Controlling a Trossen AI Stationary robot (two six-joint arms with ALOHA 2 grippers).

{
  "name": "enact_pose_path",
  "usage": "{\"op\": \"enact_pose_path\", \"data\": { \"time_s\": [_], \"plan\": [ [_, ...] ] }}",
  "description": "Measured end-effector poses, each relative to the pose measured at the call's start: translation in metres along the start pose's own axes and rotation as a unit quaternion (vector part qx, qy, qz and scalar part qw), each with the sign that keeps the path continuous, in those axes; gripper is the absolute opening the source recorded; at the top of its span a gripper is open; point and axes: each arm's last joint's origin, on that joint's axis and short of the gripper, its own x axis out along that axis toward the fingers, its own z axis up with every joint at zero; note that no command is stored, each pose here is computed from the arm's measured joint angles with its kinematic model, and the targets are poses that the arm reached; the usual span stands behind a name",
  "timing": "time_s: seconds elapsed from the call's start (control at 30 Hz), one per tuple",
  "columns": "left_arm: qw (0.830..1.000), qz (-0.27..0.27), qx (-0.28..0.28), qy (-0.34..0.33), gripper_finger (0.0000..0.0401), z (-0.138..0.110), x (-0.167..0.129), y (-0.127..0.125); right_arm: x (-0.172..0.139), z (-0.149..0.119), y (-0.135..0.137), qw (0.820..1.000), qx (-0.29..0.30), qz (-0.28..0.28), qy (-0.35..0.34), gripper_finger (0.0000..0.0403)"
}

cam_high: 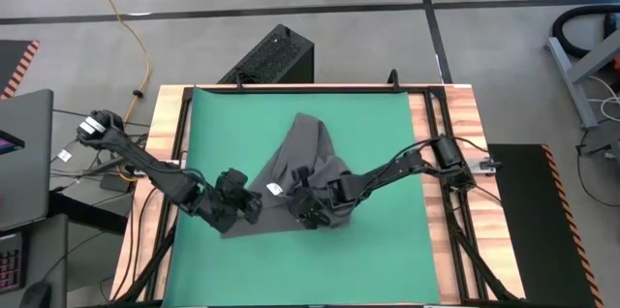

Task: Roll towel
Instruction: Roll the gray towel

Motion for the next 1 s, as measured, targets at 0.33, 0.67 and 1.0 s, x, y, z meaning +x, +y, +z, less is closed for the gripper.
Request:
{"op": "enact_pose_path", "data": {
  "time_s": [0.33, 0.67, 1.0],
  "plan": [
    [0.993, -0.035, -0.108, -0.023, 0.0038, -0.021, 0.022, 0.027, 0.004, 0.002, -0.009, 1.0, 0.001, 0.004, -0.005, 0.0008],
    [0.971, -0.062, -0.23, -0.033, 0.0116, -0.022, 0.03, 0.035, 0.007, 0.006, -0.017, 0.997, -0.064, 0.015, -0.049, 0.0008],
    [0.963, -0.06, -0.253, -0.066, 0.0119, -0.015, 0.034, 0.035, 0.035, -0.012, 0.001, 0.996, -0.081, 0.039, -0.028, 0.0018]
  ]
}}
